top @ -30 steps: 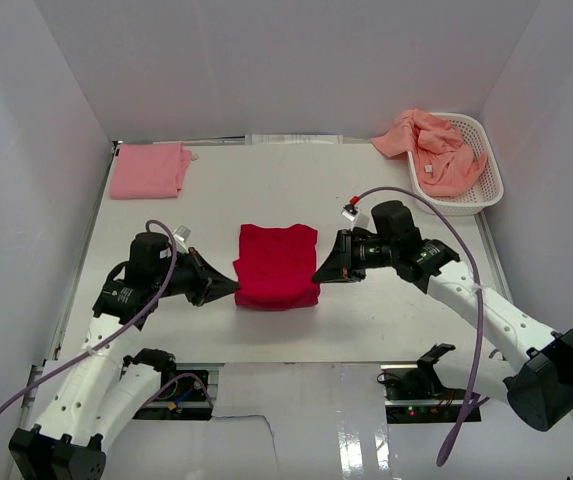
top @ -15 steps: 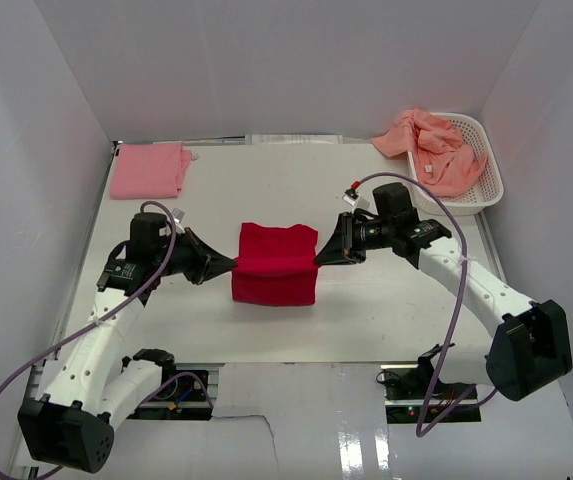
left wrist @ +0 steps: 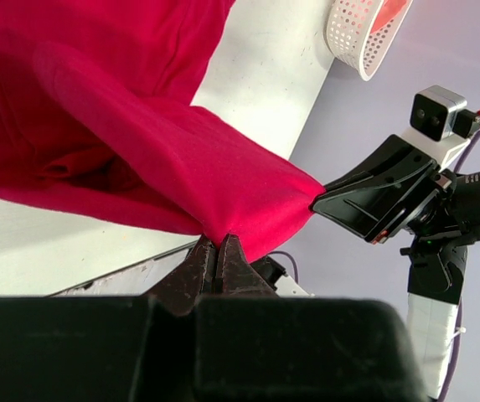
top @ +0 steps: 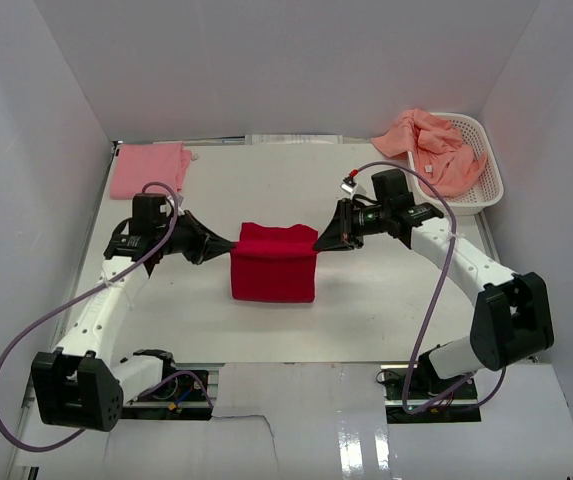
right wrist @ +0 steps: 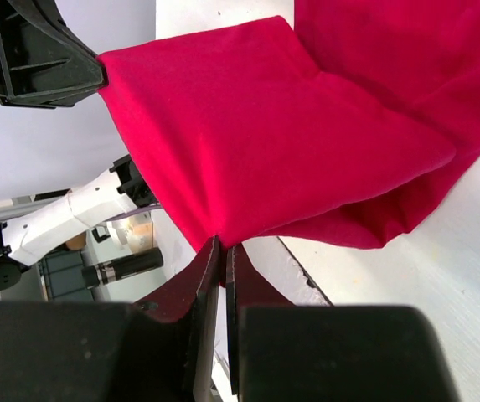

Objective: Fold and stack the t-shirts
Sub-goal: Fold the long partially folded tshirt into a neat square

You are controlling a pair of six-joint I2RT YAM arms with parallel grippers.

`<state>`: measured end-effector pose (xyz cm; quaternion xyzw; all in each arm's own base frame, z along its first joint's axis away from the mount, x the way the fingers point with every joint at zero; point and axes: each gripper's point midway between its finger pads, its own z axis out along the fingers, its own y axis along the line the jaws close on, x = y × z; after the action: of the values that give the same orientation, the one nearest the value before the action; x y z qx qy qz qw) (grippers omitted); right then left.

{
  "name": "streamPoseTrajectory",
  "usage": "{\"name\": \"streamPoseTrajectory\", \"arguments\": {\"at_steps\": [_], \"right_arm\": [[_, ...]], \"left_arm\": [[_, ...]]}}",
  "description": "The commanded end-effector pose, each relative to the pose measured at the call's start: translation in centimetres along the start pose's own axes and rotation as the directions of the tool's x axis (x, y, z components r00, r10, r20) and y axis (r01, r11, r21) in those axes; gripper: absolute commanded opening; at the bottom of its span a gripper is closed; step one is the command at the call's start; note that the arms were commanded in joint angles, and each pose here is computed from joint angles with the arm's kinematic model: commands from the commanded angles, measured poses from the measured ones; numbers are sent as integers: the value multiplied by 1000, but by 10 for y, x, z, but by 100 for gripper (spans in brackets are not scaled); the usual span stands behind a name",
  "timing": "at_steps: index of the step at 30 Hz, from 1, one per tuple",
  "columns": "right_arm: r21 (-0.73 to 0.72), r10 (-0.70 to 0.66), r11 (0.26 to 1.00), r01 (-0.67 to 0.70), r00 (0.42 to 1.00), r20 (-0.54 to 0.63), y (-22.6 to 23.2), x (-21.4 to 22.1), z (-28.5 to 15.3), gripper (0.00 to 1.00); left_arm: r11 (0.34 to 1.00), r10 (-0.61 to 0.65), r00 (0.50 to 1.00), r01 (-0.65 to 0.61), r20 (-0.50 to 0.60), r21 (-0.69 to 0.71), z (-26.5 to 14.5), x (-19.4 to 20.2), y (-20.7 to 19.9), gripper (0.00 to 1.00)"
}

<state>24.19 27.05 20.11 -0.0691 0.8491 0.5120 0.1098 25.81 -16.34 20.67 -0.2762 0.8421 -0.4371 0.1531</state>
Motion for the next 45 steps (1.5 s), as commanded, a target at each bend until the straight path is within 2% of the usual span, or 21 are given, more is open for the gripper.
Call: {"name": "streamPoseTrajectory", "arguments": {"at_steps": [1,11,22,28,32,38,45], "right_arm": [[-39,-60,997,61,998,24,10,-21,-4,8],[-34,-27,999,27,1000,7,-17,-58,13,8],[-24,20,1000,-21,999,-42,-76,-104,56,8],[-40,7,999,-8,1000,-26,-82,-129,63,8],[-48,0,999,-1,1000,-21,-75,-128,59,8],[-59,-49,997,49,999,8,-38,-112,35,8],[-47,-84,995,84,996,7,-2,-78,23,8]], "left_arm": [[996,66,996,-69,53,55,-2,-21,-24,0],[996,75,997,-76,32,35,45,-65,-26,0],[999,25,1000,-25,10,-38,118,-111,9,0],[999,38,999,-38,11,-15,138,-136,-6,0],[998,59,998,-60,19,5,133,-139,-17,0],[996,78,997,-78,1,45,107,-117,-29,0],[986,137,990,-140,38,95,45,-79,-52,0]]}}
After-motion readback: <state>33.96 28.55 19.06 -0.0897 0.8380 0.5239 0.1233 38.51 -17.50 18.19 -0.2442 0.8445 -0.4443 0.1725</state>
